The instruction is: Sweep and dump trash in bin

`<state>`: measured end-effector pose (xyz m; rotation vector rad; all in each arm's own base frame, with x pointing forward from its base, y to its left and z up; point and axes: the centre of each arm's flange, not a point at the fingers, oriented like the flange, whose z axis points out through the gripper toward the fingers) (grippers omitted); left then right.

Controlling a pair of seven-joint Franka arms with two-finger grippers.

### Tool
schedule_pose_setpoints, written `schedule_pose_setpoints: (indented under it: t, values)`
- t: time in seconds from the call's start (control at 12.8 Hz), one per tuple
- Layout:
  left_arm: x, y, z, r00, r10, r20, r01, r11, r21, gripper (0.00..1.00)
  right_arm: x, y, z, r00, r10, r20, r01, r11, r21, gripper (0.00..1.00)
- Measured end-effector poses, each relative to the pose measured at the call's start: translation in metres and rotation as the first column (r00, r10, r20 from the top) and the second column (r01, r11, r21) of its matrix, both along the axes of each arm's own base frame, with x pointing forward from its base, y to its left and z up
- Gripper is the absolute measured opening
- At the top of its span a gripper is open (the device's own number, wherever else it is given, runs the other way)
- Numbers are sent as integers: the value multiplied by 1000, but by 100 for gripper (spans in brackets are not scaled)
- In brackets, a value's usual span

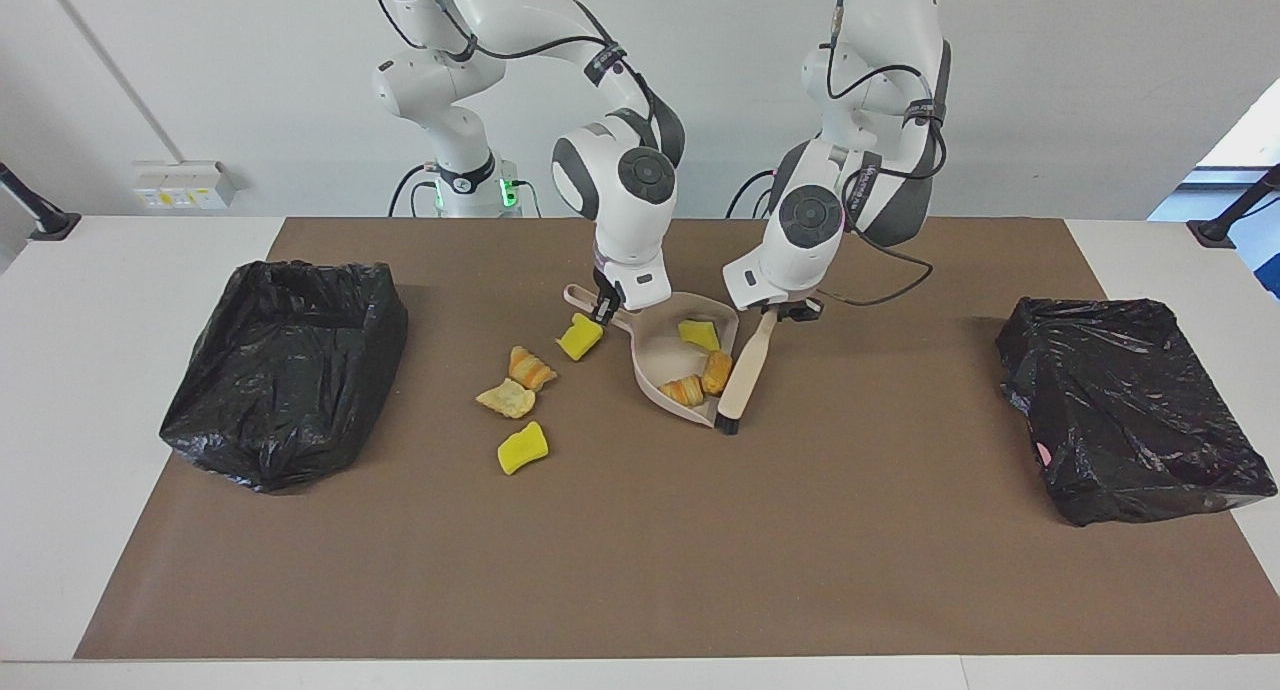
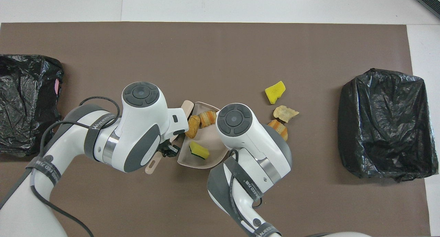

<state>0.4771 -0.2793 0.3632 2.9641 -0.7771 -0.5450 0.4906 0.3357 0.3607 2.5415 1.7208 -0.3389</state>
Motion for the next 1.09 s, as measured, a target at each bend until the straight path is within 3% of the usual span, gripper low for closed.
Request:
schedule_pose_setpoints:
  t: [0.39,0.78,1.09]
  values:
    - [-16,-23,3,993,113,-39,-114,993,-24,26,0,0,0,1000,0,-1,0,1000,0,32]
    - [-23,-27,25,963,271,-7,-271,962,22,26,0,0,0,1000,0,0,0,1000,0,32]
    - [-34,-17,68,919,393,27,-394,917,57,26,0,0,0,1000,0,0,0,1000,0,32]
